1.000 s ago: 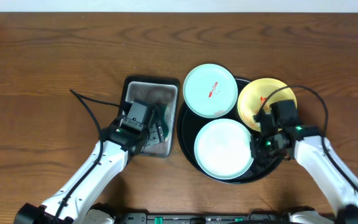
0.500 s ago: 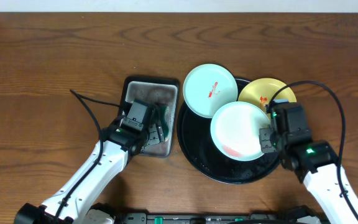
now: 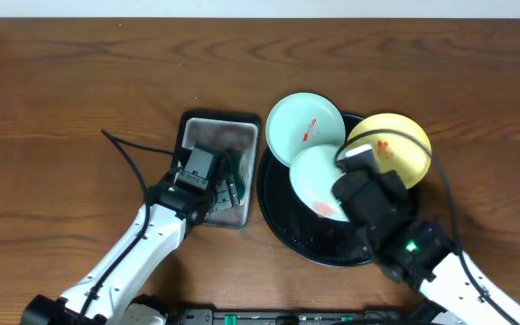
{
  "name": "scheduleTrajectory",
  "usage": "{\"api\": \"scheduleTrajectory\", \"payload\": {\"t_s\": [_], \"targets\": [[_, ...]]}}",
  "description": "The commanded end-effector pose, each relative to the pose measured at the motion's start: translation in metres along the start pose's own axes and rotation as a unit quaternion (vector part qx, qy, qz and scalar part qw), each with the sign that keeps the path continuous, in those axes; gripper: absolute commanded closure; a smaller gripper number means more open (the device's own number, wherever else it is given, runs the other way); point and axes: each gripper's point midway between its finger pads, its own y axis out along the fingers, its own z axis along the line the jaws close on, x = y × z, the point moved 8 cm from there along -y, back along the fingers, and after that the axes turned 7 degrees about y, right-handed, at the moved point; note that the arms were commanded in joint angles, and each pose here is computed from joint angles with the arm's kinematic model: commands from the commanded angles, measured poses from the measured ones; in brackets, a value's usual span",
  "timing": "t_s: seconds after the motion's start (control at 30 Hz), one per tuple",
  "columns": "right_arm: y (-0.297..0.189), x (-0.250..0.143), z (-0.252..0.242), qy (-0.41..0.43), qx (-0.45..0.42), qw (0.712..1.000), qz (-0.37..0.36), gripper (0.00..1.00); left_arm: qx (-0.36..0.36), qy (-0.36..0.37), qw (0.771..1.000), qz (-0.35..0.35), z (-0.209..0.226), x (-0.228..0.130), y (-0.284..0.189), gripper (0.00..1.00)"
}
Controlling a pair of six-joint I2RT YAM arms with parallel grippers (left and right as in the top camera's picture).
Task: Clean dirty plates on tray and stack at the side
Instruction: 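Lift the cleaned pale-green plate with the right gripper and place it right of the tray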
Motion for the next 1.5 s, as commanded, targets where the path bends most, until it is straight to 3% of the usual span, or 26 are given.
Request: {"api": "scheduleTrajectory", "payload": {"t_s": [0.0,0.37,0.93,1.07,1.23,1.37,1.47], "targets": [[-0.017,0.014,0.002,-0.075,-0.051,0.995,-0.049,0.99,0.005,-0.006,1.000,-0.001,0.001,0.002,0.000,0.18],[-0.040,0.026,0.021,-0.249,-0.149,0.952,-0.100,0.99,0.005,-0.006,1.000,-0.001,0.001,0.002,0.000,0.18],[-0.046,0.033,0.025,-0.241,-0.168,0.948,-0.123,0.99,0.005,-0.006,1.000,-0.001,0.001,0.002,0.000,0.18],[-0.035,0.033,0.026,-0.160,-0.106,0.974,-0.121,0.99,0.005,-0.006,1.000,-0.001,0.001,0.002,0.000,0.18],[-0.002,0.028,0.007,0.043,-0.032,0.996,-0.069,0.99,0.005,-0.006,1.000,-0.001,0.001,0.002,0.000,0.18],[0.027,0.022,-0.021,0.180,0.016,0.983,-0.011,0.99,0.005,-0.006,1.000,-0.001,0.001,0.002,0.000,0.18],[0.047,0.014,-0.055,0.294,0.032,0.955,0.025,0.99,0.005,-0.006,1.000,-0.001,0.001,0.002,0.000,0.18]]}}
